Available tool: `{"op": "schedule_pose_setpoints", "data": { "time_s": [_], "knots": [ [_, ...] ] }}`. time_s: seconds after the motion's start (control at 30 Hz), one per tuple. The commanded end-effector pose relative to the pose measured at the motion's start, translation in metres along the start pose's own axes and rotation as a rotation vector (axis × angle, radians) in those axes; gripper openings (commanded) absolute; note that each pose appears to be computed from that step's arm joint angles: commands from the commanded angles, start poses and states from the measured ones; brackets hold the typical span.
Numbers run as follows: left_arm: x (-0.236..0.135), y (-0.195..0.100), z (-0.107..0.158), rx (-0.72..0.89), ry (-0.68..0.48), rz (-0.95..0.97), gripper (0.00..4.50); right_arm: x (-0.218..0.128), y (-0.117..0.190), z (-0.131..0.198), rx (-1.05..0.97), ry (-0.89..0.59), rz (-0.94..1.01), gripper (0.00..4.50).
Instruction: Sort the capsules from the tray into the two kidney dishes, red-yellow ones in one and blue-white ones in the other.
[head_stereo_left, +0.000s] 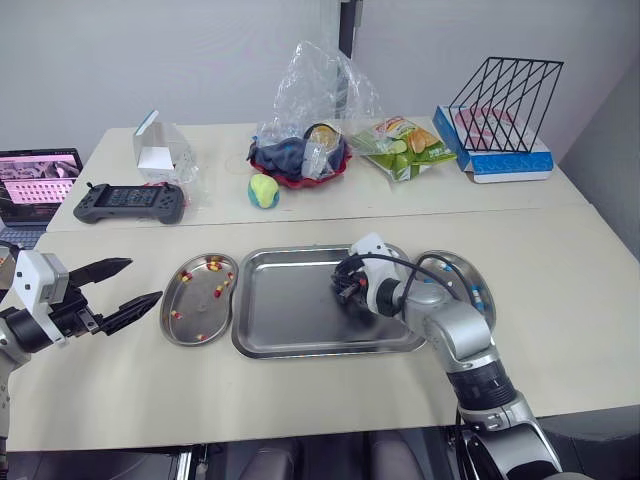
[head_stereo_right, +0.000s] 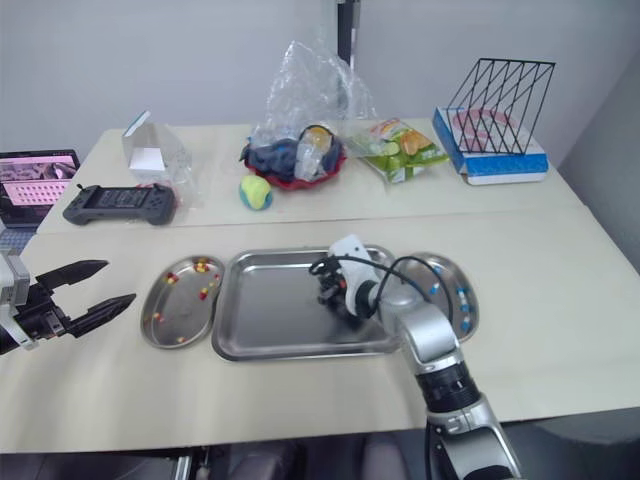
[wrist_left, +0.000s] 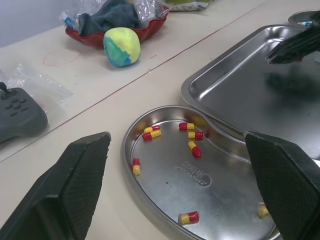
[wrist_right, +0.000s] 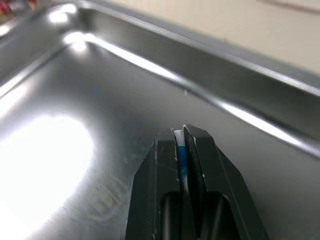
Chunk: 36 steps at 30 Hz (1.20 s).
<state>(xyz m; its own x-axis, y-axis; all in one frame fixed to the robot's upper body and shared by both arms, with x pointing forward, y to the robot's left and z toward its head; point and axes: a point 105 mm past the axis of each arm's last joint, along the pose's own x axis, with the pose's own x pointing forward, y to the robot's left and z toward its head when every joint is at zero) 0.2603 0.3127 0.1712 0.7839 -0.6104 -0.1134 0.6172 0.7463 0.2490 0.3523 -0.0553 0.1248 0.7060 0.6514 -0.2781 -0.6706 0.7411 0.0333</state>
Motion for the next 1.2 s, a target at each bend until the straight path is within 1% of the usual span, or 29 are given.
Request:
{"op": "schedule_pose_setpoints", "data": {
  "time_s": [0.03, 0.07, 0.13, 0.2, 0.33, 0.43, 0.47, 0.6, 0.67, 0.73, 0.8, 0.9, 0.93, 1.03, 1.2],
  "knots": [
    [-0.001, 0.004, 0.007, 0.036, -0.019, 0.016, 4.5, -0.024, -0.02, 0.042, 0.01, -0.129, -0.001, 0.03],
    [-0.001, 0.005, 0.007, 0.034, -0.02, 0.016, 4.5, -0.033, -0.033, 0.045, 0.004, -0.132, -0.026, 0.03],
    [0.001, 0.005, 0.006, 0.033, -0.022, 0.013, 4.5, -0.058, -0.069, 0.042, -0.039, -0.1, -0.12, 0.03],
    [0.004, 0.004, 0.006, 0.029, -0.025, 0.007, 4.5, -0.079, -0.092, 0.035, -0.061, -0.06, -0.176, 0.03],
    [0.006, 0.003, 0.004, 0.021, -0.025, -0.001, 4.5, -0.094, -0.1, 0.017, -0.101, 0.024, -0.185, 0.03],
    [0.008, 0.004, 0.003, 0.02, -0.024, -0.006, 4.5, -0.103, -0.105, -0.007, -0.199, 0.133, -0.194, 0.03],
    [0.009, 0.004, 0.003, 0.02, -0.024, -0.007, 4.5, -0.104, -0.104, -0.013, -0.206, 0.15, -0.187, 0.03],
    [0.011, 0.006, 0.004, 0.02, -0.025, -0.013, 4.5, -0.107, -0.107, -0.014, -0.156, 0.108, -0.196, 0.03],
    [0.012, 0.005, 0.004, 0.016, -0.024, -0.019, 4.5, -0.11, -0.108, -0.014, -0.155, 0.106, -0.198, 0.79],
    [0.012, 0.005, 0.003, 0.014, -0.02, -0.027, 4.5, -0.112, -0.106, -0.011, -0.138, 0.08, -0.173, 1.42],
    [0.011, 0.005, 0.003, 0.014, -0.02, -0.026, 4.5, -0.117, -0.11, -0.006, -0.14, 0.064, -0.176, 2.14],
    [0.011, 0.006, 0.003, 0.015, -0.021, -0.021, 4.5, -0.129, -0.125, 0.003, -0.159, 0.047, -0.22, 3.14],
    [0.01, 0.007, 0.003, 0.016, -0.021, -0.018, 4.5, -0.134, -0.131, 0.008, -0.162, 0.033, -0.238, 3.55],
    [0.008, 0.009, 0.003, 0.017, -0.019, -0.006, 4.5, -0.152, -0.156, 0.02, -0.176, -0.003, -0.322, 4.48],
    [0.004, 0.015, 0.0, 0.008, -0.013, 0.03, 4.5, -0.175, -0.183, 0.03, -0.197, -0.066, -0.419, 4.48]
  ]
}}
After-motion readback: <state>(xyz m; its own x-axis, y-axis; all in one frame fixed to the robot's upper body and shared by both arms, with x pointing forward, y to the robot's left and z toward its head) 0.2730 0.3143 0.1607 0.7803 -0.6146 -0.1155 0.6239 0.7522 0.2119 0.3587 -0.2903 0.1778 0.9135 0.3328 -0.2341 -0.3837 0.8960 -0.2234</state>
